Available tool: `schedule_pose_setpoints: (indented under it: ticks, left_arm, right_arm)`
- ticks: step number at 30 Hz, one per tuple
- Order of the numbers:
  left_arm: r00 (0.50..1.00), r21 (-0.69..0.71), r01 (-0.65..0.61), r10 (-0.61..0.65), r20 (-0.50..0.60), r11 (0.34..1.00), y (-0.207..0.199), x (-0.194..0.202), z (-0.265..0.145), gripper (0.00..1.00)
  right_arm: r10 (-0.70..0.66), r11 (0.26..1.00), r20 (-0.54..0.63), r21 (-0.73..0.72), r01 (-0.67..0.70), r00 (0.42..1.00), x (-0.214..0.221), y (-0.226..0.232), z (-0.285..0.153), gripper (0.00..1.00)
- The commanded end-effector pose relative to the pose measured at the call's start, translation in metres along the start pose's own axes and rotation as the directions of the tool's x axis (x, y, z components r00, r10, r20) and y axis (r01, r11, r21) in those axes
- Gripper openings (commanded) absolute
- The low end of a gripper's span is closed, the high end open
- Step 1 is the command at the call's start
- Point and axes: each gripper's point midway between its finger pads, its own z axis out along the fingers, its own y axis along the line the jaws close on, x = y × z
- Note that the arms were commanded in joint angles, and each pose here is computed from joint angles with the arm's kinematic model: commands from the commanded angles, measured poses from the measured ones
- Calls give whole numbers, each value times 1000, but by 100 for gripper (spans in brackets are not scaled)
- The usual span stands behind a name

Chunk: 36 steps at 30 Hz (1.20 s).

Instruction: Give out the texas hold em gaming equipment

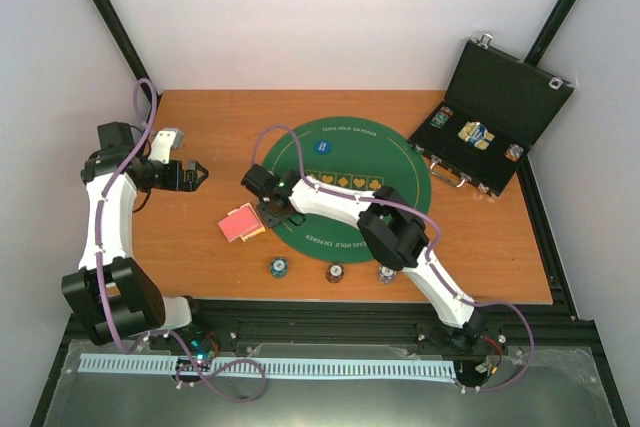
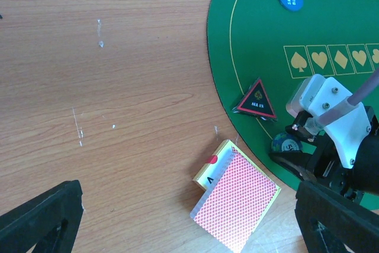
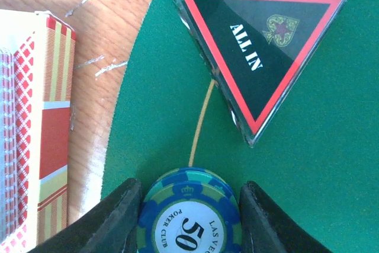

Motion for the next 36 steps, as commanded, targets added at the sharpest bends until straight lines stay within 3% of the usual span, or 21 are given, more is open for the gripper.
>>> schedule_pose_setpoints:
  ticks: [1, 8, 15, 24, 36]
  left_arm:
    - [999, -12, -18, 19, 50, 1000, -2, -16, -15, 100]
    - [999, 12, -7, 6, 51, 1000, -7, -17, -16, 100]
    - [999, 19, -4, 3, 51, 1000, -9, -19, -19, 100]
    - [999, 8, -4, 4, 47, 1000, -9, -16, -20, 100]
    - [1000, 14, -2, 2, 31, 1000, -11, -7, -19, 100]
  right_arm:
    - [9, 1000, -19, 3, -9, 1000, 3, 0, 5, 44]
    - [10, 1000, 25, 16, -10, 1000, -12, -7, -19, 62]
    - [1, 1000, 93, -11, 0, 996, -13, 1, -71, 67]
    - [-81, 995, 77, -59, 85, 994, 58, 64, -104, 77]
    - [-94, 990, 29, -106, 97, 995, 105, 92, -94, 78]
